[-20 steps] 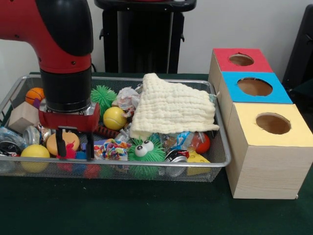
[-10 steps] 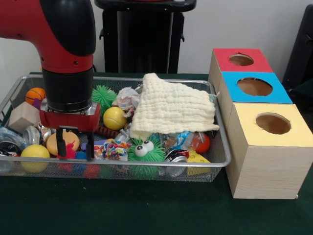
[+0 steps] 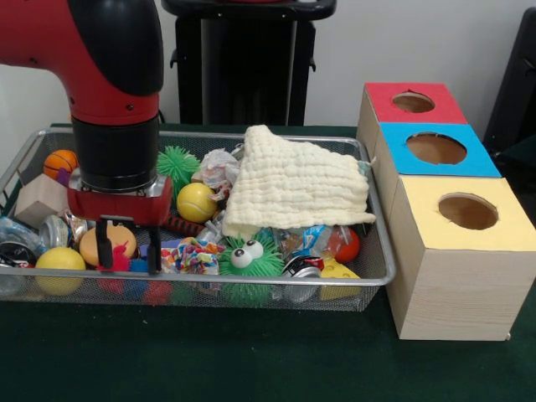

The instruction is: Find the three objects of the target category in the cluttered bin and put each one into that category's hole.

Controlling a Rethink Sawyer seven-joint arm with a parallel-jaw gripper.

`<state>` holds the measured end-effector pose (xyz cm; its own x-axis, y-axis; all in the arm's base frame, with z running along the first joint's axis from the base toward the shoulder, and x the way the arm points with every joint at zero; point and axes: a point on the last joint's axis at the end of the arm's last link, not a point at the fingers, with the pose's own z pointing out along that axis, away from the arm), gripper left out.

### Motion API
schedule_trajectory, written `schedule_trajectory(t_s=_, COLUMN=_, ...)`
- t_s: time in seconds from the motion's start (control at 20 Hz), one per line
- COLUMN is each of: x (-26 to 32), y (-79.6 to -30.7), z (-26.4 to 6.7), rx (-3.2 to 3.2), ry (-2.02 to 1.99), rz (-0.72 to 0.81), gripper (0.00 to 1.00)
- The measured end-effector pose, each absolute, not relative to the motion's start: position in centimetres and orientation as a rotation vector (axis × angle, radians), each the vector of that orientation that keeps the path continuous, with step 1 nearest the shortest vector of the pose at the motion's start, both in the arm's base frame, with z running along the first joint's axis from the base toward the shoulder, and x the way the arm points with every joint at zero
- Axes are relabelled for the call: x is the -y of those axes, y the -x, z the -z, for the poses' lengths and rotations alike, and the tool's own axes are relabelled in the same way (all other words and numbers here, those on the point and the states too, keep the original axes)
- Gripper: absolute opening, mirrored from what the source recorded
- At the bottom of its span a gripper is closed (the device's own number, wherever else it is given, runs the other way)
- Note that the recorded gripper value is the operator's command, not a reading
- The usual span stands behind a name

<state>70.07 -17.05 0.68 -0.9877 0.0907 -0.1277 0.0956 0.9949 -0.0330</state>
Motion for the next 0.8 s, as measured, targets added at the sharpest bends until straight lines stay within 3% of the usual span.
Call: schedule_trajectory(t_s=0.8, x=18.9, y=-69.0, z=-0.4, rx=-3.019, ry=-0.184, rz=0.054, gripper=1.0)
